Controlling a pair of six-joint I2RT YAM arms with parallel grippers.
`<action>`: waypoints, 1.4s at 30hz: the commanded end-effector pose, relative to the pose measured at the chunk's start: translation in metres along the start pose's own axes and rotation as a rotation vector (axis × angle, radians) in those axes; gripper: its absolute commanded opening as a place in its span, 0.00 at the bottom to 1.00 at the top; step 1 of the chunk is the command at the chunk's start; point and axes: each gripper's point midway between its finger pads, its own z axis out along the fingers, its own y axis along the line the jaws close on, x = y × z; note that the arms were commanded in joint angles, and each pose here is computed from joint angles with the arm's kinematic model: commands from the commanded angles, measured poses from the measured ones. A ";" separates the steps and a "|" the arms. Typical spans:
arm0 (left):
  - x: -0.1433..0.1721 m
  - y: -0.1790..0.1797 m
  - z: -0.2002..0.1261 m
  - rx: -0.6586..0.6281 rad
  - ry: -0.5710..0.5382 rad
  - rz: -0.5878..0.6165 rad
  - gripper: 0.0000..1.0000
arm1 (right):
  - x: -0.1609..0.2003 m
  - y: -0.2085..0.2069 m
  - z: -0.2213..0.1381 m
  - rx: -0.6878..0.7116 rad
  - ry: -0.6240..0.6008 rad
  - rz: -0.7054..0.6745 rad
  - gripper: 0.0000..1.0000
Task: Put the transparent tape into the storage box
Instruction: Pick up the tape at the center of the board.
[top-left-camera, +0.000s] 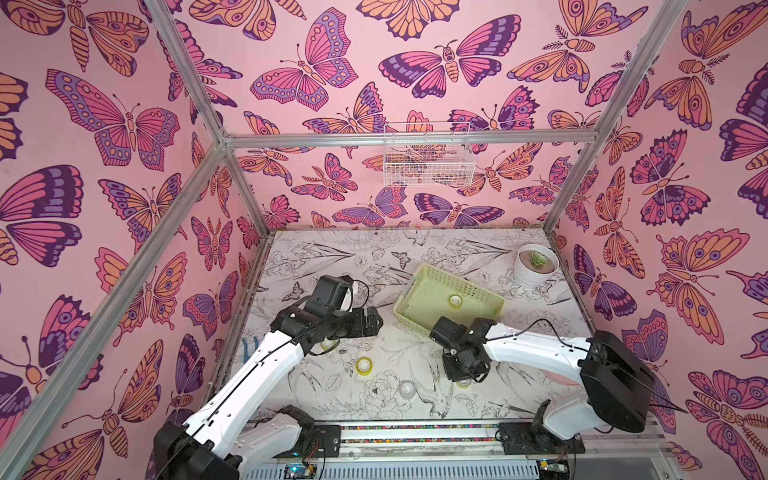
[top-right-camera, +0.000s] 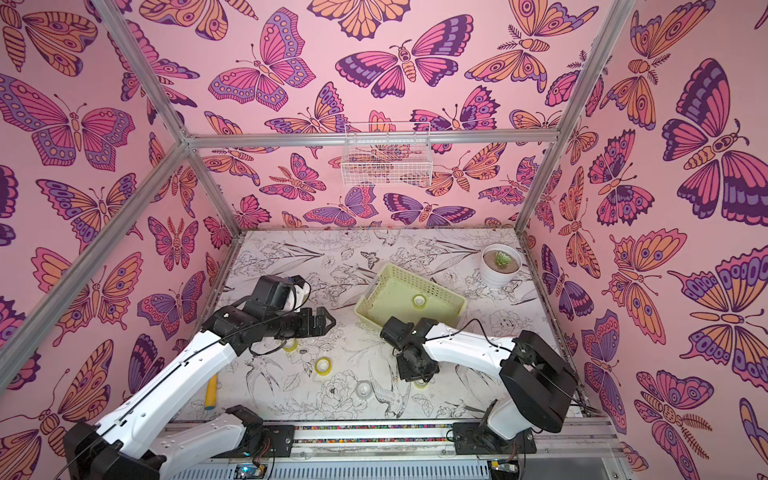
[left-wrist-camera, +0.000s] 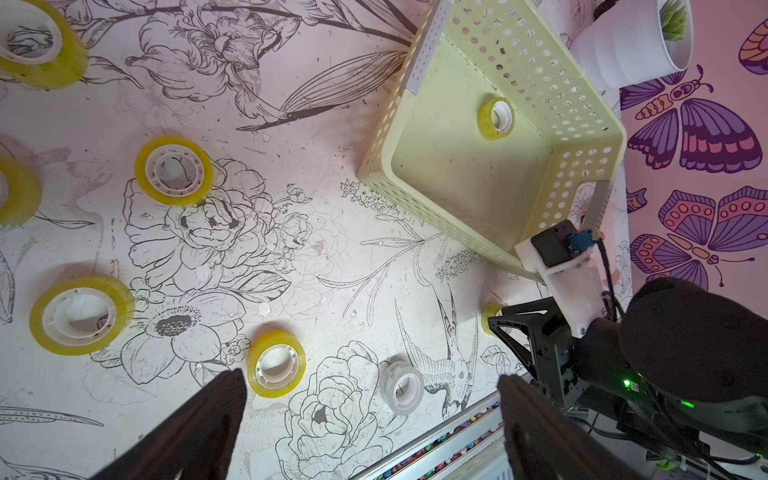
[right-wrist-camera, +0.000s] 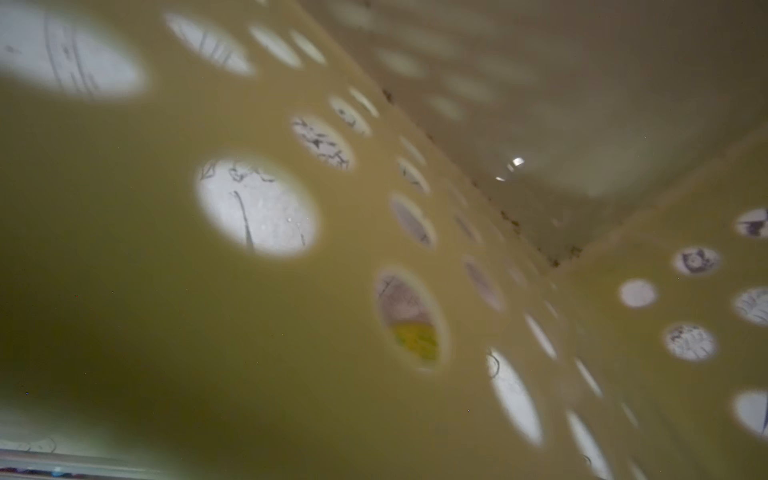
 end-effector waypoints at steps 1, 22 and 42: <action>0.006 0.000 0.002 0.009 0.008 0.000 1.00 | 0.009 0.000 0.014 0.021 0.060 -0.011 0.30; 0.006 -0.001 0.001 0.013 0.005 0.000 1.00 | 0.024 -0.001 0.006 0.038 0.019 -0.017 0.30; 0.007 0.002 -0.001 0.007 -0.003 -0.007 1.00 | 0.017 -0.014 0.002 0.112 -0.023 -0.096 0.33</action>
